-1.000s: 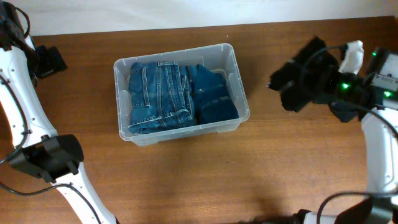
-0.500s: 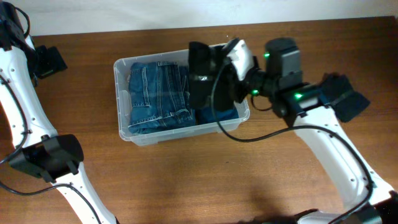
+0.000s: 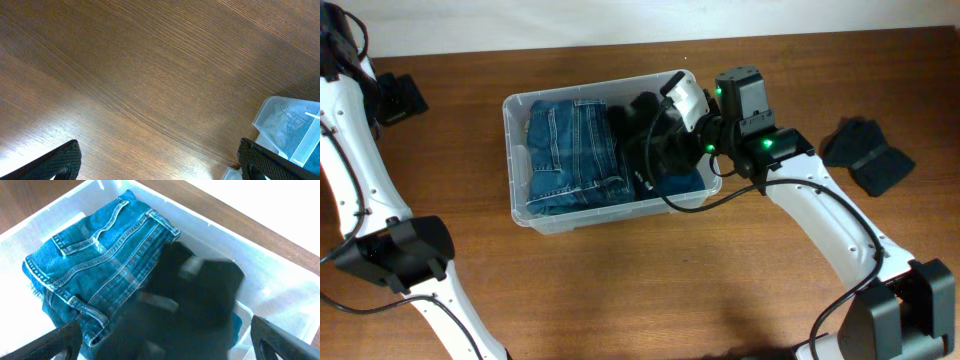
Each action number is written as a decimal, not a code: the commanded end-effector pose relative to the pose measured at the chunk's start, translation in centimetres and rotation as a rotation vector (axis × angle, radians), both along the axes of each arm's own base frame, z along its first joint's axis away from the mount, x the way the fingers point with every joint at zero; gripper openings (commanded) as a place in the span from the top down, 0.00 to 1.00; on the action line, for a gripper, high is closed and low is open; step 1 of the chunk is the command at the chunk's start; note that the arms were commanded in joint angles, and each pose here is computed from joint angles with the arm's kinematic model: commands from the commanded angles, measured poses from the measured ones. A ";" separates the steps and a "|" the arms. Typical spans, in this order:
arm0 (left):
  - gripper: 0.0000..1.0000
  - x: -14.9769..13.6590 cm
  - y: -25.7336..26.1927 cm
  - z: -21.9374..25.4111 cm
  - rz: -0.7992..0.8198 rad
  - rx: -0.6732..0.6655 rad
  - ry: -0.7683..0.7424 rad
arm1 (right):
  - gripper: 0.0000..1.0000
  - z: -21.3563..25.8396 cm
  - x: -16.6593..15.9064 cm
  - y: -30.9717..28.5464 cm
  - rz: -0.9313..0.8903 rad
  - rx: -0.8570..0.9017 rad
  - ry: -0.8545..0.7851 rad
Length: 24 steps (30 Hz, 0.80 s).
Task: Pack container
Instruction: 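Carry the black garment over the box and lower it onto the teal shirt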
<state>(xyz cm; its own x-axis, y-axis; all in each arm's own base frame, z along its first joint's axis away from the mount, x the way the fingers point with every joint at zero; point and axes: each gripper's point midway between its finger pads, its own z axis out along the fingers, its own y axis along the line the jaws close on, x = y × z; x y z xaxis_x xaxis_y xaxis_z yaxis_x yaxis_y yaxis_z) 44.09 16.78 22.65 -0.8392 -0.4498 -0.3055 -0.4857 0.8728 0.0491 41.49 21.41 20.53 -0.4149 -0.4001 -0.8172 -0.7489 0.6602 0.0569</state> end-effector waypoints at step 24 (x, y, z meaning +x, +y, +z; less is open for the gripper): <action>0.01 0.1 0.0 0.6 0.006 0.001 -0.020 | 0.96 -8.7 5.3 2.0 -0.393 0.102 0.241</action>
<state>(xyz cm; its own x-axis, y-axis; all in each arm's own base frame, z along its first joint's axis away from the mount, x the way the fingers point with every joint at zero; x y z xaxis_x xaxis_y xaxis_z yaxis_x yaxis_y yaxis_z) 44.10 16.78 22.65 -0.8393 -0.4494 -0.3059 -0.4854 0.8729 0.0492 46.72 21.76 15.53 -0.6187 -0.1490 -0.7713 -0.4822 0.8472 0.2231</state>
